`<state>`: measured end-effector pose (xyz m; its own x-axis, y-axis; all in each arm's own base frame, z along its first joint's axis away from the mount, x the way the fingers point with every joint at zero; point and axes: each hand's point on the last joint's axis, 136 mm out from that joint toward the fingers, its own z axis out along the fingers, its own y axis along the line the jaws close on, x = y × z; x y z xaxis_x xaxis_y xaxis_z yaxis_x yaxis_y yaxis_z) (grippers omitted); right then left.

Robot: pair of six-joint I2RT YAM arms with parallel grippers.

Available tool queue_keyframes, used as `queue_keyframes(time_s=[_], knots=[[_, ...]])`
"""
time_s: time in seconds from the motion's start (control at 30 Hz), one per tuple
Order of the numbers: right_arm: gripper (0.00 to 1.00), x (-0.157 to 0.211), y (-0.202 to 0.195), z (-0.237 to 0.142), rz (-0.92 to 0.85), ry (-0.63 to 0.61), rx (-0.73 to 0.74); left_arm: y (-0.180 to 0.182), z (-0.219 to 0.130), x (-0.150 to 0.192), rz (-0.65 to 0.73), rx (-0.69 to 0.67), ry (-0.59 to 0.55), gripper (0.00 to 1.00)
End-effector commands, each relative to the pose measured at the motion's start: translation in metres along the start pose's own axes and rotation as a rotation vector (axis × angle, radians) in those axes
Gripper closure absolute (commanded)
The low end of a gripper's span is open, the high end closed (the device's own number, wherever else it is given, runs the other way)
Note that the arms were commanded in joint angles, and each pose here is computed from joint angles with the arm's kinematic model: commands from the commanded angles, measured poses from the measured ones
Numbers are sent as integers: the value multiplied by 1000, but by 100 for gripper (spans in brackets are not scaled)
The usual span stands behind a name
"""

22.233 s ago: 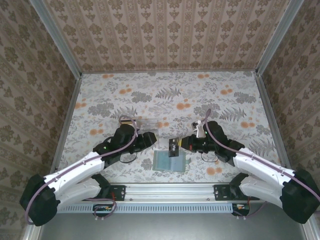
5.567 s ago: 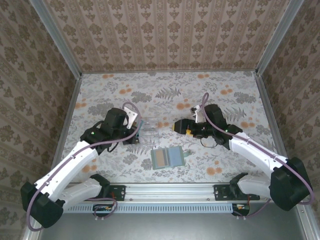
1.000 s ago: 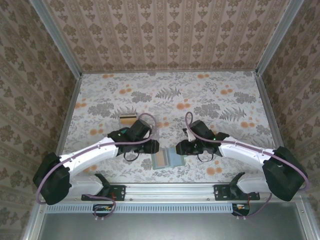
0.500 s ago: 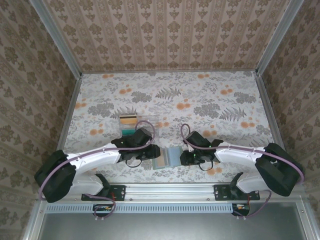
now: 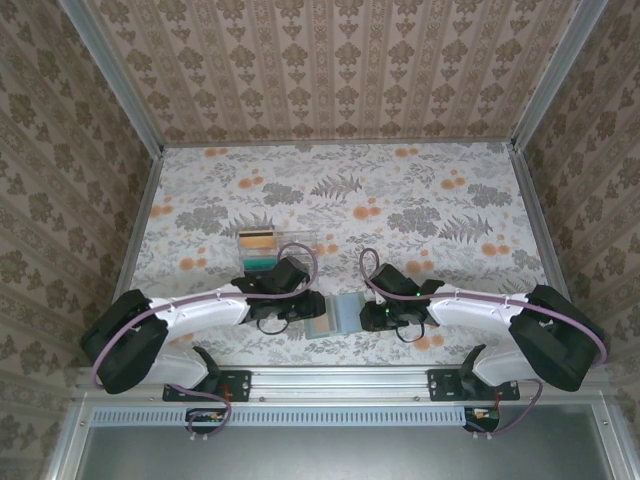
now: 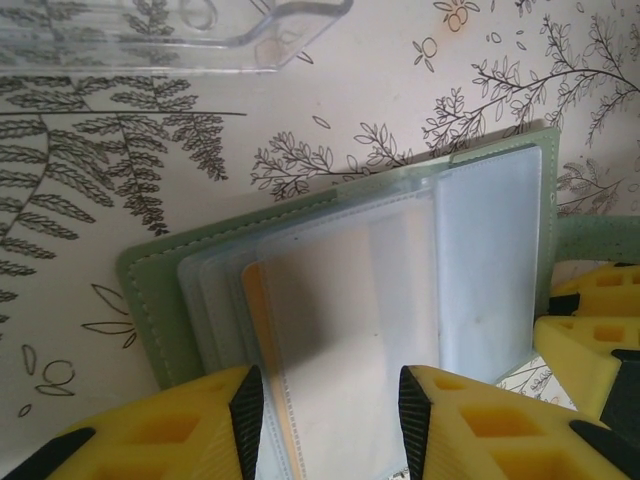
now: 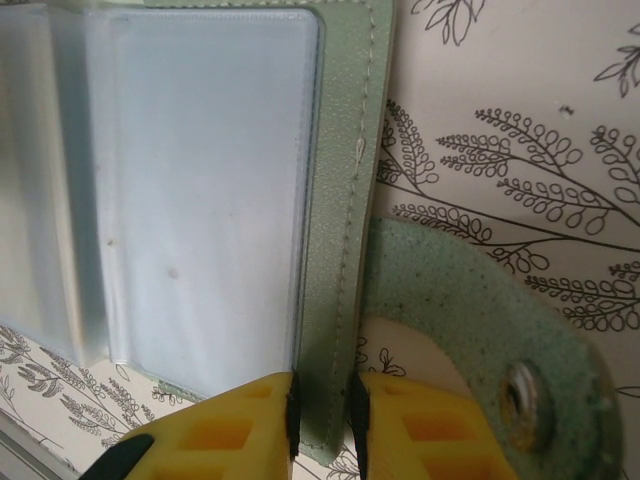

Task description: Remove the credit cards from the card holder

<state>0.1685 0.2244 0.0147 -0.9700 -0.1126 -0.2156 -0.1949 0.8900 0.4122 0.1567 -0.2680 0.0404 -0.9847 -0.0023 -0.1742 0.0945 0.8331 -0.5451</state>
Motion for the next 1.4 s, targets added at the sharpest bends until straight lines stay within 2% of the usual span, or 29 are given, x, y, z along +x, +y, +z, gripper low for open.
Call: queue_keyframes(time_s=[0.0,0.2,0.73,0.97,1.2,1.37], knots=[[76,1,2,6,0,0,4,-5,3,3,2,19,17,57],[76,1,3,6,0,-1,0,-4,7,6,3,15,39,58],[76,5,-1,12,6,19,17,14,5,15,-16,-121,91,60],[76,5,0,12,5,22,16,-12,22,12,27,7,116,55],[76,6,-2,12,8,21,19,-43,15,-1,85,112,83,50],[75,5,-1,12,8,14,19,-51,15,-2,103,132,91,39]])
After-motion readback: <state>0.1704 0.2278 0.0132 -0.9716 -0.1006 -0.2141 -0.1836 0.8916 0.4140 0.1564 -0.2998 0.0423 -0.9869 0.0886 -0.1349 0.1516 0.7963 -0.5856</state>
